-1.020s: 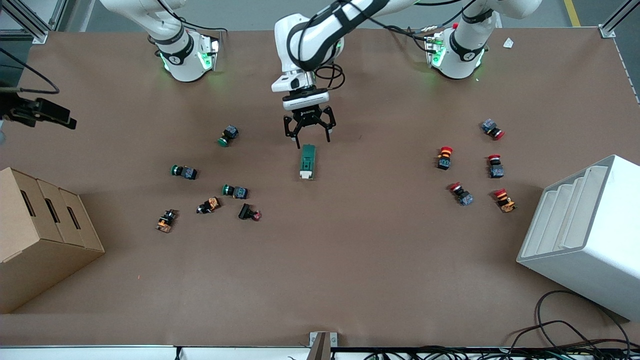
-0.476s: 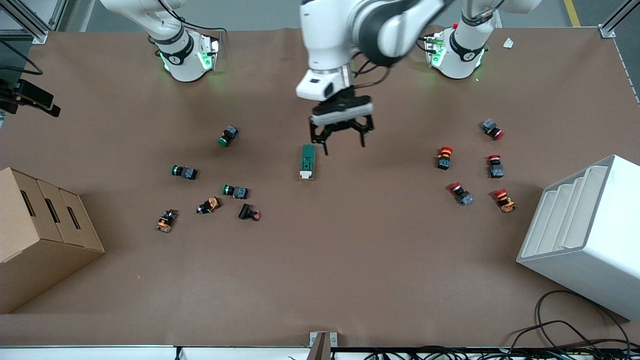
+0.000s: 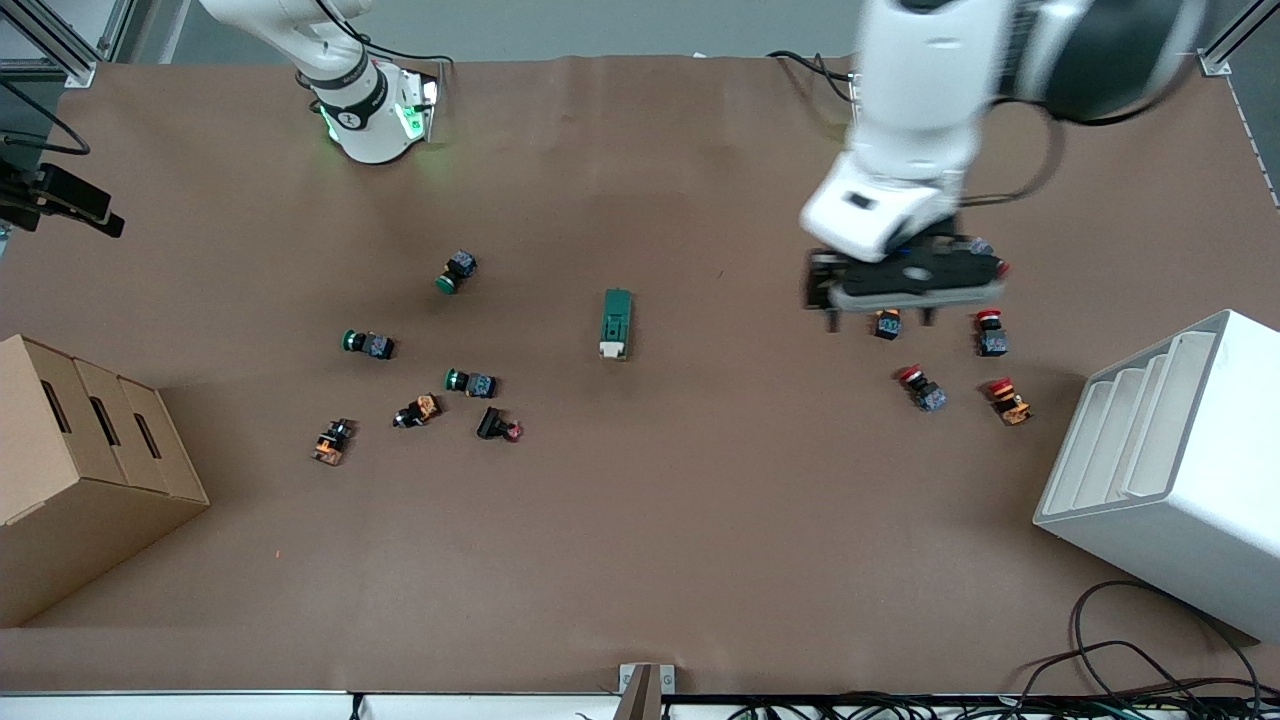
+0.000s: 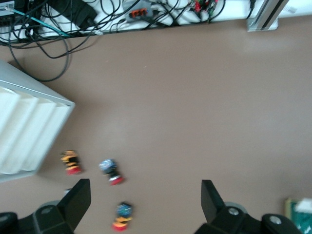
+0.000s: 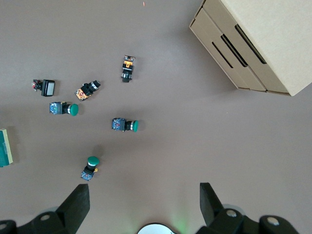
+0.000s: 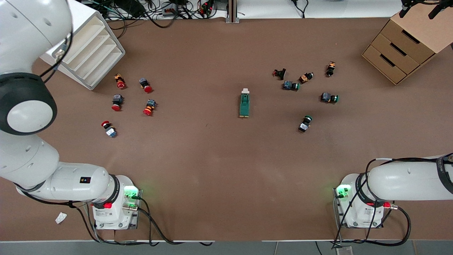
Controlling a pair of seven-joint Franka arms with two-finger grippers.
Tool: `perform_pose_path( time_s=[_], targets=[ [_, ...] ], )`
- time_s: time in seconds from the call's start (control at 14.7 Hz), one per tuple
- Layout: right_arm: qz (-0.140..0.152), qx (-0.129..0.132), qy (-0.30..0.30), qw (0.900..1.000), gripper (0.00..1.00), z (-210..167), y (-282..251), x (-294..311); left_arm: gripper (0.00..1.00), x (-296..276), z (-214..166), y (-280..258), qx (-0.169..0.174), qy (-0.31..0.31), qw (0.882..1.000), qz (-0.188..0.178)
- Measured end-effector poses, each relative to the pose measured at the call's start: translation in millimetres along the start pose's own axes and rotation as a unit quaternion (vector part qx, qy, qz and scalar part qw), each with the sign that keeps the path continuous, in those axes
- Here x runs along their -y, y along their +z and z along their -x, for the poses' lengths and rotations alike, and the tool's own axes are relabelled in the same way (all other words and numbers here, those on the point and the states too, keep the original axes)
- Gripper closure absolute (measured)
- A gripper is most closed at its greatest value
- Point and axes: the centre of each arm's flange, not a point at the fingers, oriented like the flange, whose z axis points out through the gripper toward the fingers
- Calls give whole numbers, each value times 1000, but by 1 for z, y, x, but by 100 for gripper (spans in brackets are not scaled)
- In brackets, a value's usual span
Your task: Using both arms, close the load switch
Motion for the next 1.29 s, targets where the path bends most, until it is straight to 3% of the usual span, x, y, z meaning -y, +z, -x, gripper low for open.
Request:
perform_pose_path(
  time_s=[0.2, 0.54, 1.29],
  targets=[
    [0, 0, -1, 1000, 0, 0, 0, 1, 0, 87, -16, -14, 26, 22, 999, 29],
    [0, 1, -2, 1000, 0, 0, 1, 1, 0, 175, 2, -38, 51, 43, 996, 55],
    [0, 1, -2, 1000, 0, 0, 1, 2, 0, 197, 87, -41, 88, 40, 991, 89]
  ],
)
